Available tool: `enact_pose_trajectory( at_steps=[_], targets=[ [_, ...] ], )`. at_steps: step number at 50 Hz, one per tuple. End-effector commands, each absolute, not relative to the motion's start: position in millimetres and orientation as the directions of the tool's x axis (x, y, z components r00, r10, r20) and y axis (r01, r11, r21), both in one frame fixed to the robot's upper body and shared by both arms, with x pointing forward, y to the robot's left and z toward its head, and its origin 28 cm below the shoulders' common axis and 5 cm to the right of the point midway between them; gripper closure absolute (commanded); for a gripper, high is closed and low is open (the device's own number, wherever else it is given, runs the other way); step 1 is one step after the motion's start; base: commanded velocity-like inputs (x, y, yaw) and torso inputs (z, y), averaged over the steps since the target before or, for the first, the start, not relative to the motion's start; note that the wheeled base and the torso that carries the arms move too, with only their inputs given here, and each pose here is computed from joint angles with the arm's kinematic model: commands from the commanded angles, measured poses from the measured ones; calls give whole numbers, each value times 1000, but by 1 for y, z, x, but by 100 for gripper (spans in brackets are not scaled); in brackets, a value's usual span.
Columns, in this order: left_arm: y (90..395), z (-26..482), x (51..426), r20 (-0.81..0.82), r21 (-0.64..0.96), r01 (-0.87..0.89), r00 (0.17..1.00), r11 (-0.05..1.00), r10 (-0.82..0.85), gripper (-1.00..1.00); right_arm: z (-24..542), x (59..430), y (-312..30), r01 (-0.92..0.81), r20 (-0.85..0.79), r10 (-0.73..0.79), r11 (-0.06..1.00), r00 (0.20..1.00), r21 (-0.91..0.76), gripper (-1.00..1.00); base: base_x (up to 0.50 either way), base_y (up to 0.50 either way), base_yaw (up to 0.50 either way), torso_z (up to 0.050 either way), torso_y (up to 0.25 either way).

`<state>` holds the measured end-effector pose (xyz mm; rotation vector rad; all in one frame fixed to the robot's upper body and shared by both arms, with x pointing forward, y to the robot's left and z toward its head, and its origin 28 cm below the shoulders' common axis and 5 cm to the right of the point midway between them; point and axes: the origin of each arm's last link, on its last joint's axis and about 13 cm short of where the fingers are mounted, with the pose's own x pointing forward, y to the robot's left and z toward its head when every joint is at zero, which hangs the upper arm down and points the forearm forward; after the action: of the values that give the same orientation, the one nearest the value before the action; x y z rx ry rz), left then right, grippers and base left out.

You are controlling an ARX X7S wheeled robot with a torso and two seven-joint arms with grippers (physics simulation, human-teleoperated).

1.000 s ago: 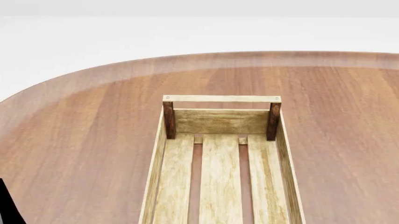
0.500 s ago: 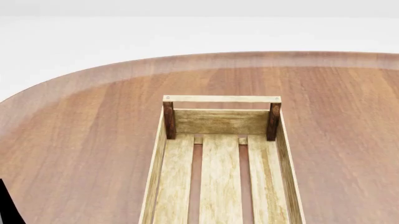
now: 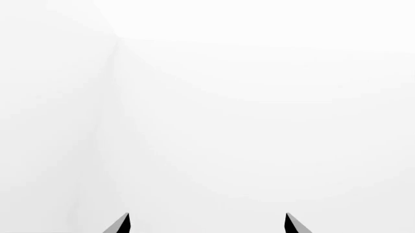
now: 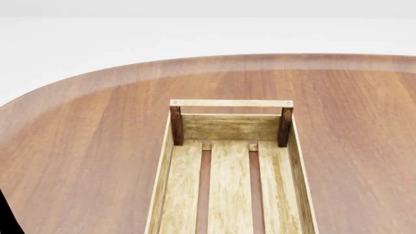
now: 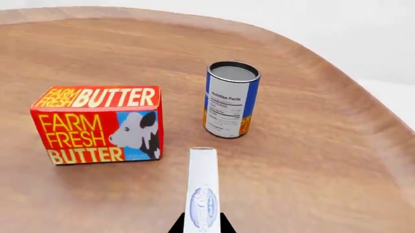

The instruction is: Pick up the cream cheese and put it in the tray.

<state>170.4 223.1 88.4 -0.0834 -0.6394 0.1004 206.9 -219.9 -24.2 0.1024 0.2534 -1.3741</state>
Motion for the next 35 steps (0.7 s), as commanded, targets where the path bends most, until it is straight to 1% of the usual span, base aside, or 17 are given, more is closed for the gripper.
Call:
enact_pose_trajectory(
  at_steps=[1,8,15,17,20,22,23,25,31,35],
  targets=[
    [223,89,170,589,-108,-68,799,992,119,-100,18,210,-208,955,-93,-951,296,295,-5,100,0,0,0,0,0],
    [223,89,170,589,-110,-71,799,991,123,-100,37,213,-206,945,-43,-944,325,326,31,100,0,0,0,0,0],
    [223,88,170,586,-112,-73,801,991,126,-100,48,217,-200,922,15,-922,386,386,37,100,0,0,0,0,0],
    [223,88,170,586,-112,-73,801,991,125,-100,50,219,-199,919,28,-919,393,392,32,100,0,0,0,0,0],
    [223,87,171,585,-110,-73,801,991,124,-100,58,223,-197,901,68,-900,433,430,31,100,0,0,0,0,0],
    [223,86,171,585,-111,-74,801,991,125,-100,62,224,-197,896,82,-895,443,439,29,100,0,0,0,0,0],
    [224,86,172,584,-112,-73,802,991,125,-100,66,226,-196,883,102,-879,470,465,22,100,0,0,0,0,0],
    [223,86,172,582,-113,-70,804,991,123,-100,68,227,-196,887,109,-883,461,456,18,100,0,0,0,0,0],
    [223,84,174,578,-103,-72,807,992,118,-100,79,232,-193,871,169,-858,492,486,-8,100,0,0,0,0,0],
    [222,85,174,583,-95,-72,804,993,114,-100,85,237,-191,848,184,-832,530,523,-13,100,0,0,0,0,0]
  ],
)
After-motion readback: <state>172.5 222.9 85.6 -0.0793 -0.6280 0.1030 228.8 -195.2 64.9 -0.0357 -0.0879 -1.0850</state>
